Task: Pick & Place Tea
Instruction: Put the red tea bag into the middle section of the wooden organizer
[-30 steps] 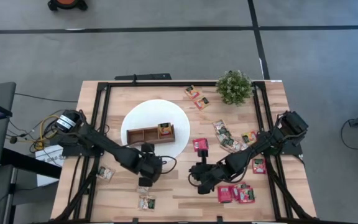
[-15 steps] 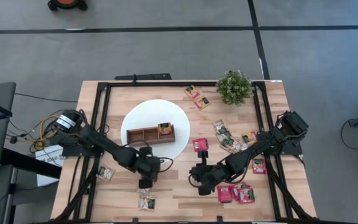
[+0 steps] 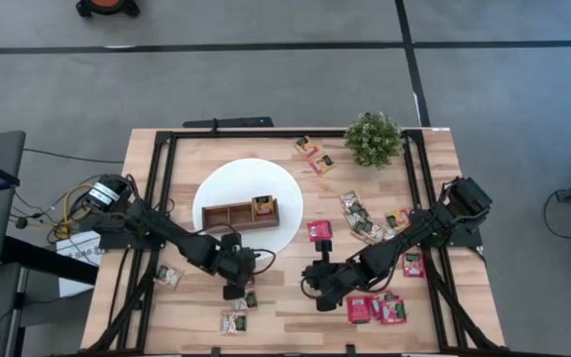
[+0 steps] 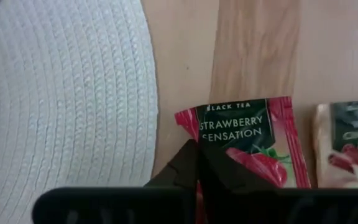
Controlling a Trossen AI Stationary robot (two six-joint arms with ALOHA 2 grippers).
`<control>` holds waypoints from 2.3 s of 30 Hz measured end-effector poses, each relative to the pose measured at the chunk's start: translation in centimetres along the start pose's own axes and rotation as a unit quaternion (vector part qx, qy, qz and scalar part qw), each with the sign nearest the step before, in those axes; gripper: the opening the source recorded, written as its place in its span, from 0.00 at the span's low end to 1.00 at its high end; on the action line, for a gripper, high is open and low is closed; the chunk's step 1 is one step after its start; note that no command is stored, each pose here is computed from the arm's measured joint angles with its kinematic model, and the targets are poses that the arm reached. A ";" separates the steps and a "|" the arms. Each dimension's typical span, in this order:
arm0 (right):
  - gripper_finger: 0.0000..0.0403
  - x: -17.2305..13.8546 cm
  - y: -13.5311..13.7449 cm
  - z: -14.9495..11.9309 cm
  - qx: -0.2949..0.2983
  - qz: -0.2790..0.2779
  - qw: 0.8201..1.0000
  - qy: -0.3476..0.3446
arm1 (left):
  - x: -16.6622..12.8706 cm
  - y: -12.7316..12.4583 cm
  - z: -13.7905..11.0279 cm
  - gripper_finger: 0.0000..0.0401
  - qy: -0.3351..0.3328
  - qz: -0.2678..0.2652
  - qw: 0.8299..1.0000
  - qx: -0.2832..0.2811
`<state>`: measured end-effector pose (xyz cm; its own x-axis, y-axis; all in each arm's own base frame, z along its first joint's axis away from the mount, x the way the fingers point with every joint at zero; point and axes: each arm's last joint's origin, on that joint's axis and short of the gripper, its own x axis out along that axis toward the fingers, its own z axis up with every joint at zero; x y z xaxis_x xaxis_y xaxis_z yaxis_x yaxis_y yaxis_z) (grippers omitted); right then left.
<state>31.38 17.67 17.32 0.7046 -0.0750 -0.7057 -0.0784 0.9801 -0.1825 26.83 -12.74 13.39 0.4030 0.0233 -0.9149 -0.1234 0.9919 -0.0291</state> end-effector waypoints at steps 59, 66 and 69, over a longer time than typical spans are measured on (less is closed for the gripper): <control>0.03 7.4 -8.3 5.1 0.204 0.034 0.936 -0.285 | -3.3 -3.5 -2.6 0.00 -0.516 0.284 0.783 -0.200; 0.00 6.4 -8.6 4.9 0.172 0.016 0.959 -0.223 | -5.0 -4.4 -2.7 0.09 -0.481 0.248 0.833 -0.116; 0.00 6.3 -8.4 4.6 0.158 0.013 0.966 -0.206 | -6.8 -4.4 -2.4 0.18 -0.475 0.200 0.851 -0.101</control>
<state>39.73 9.86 17.55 0.9308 -0.0339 -0.3638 0.0731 0.9928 0.0947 22.46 -17.61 18.77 0.8322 0.5385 -0.1322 -0.5368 0.8421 0.0516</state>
